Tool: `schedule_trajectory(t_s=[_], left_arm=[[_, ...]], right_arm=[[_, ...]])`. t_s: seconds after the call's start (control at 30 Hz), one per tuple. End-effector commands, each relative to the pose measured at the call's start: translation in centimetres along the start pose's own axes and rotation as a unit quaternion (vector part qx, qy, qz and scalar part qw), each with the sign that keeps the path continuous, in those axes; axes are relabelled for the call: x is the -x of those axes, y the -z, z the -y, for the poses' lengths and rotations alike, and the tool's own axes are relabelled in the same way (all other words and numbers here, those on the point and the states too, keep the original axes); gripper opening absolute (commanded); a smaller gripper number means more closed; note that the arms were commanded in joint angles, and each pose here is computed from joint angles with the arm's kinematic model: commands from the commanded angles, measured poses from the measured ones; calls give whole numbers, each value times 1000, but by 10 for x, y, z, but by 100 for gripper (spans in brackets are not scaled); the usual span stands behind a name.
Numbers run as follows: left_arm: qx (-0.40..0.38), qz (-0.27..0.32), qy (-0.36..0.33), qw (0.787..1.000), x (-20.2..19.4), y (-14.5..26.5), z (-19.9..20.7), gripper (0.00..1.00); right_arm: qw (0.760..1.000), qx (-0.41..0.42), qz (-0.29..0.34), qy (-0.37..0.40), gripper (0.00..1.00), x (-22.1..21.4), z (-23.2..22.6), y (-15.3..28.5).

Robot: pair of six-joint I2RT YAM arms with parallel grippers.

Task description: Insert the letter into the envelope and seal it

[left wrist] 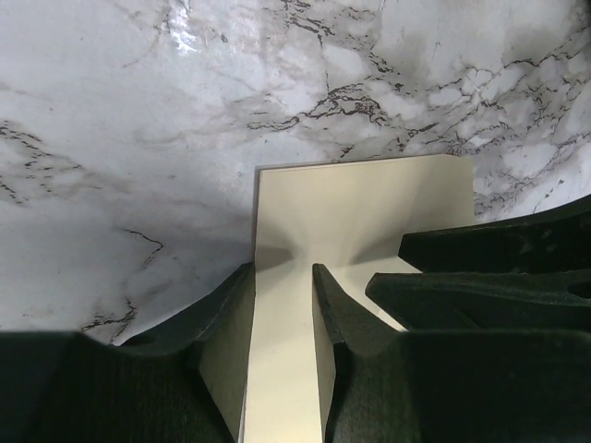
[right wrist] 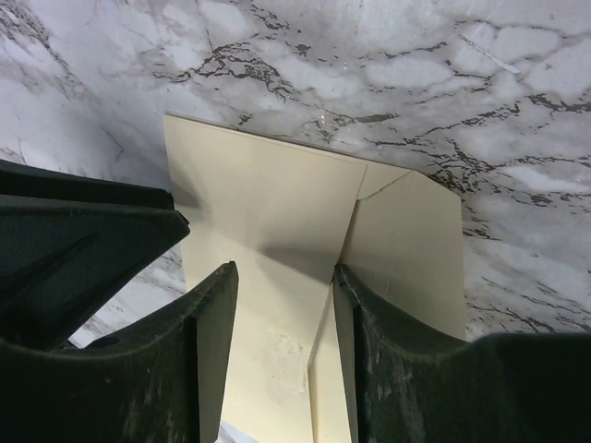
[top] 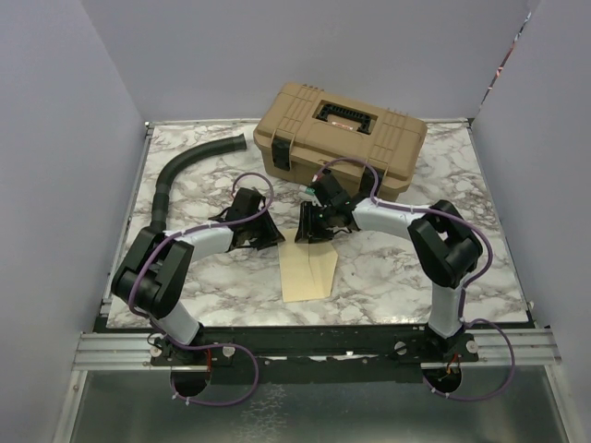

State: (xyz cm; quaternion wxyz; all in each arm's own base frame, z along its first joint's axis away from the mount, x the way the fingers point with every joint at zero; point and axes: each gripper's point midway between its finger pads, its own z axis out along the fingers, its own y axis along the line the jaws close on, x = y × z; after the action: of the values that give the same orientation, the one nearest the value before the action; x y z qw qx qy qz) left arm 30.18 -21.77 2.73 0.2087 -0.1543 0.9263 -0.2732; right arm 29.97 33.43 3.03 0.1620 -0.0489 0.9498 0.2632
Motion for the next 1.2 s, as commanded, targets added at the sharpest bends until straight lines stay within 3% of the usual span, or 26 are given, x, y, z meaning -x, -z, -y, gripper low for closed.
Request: schedule_trajectory(t_s=[0.0,0.23,0.43,0.6,0.8,0.97,1.17], left_arm=[[45,-21,-9,999,-17,-4,-29,33],[32,60,-38,997,27,20,-2,37],[27,153,-60,986,76,51,23,53],[43,216,-55,974,103,74,23,66],[54,251,-26,966,115,88,16,69],[51,239,-3,970,109,87,6,72],[59,216,6,975,96,86,-11,73]], right_arm=[[999,43,-1,-1,49,0,-14,-3],[993,-20,107,35,50,43,-7,57],[969,-94,206,101,52,74,16,110],[943,-147,237,183,58,91,33,136],[914,-118,212,324,58,97,22,115],[900,-112,209,365,57,112,20,80],[872,-179,221,399,57,149,35,44]])
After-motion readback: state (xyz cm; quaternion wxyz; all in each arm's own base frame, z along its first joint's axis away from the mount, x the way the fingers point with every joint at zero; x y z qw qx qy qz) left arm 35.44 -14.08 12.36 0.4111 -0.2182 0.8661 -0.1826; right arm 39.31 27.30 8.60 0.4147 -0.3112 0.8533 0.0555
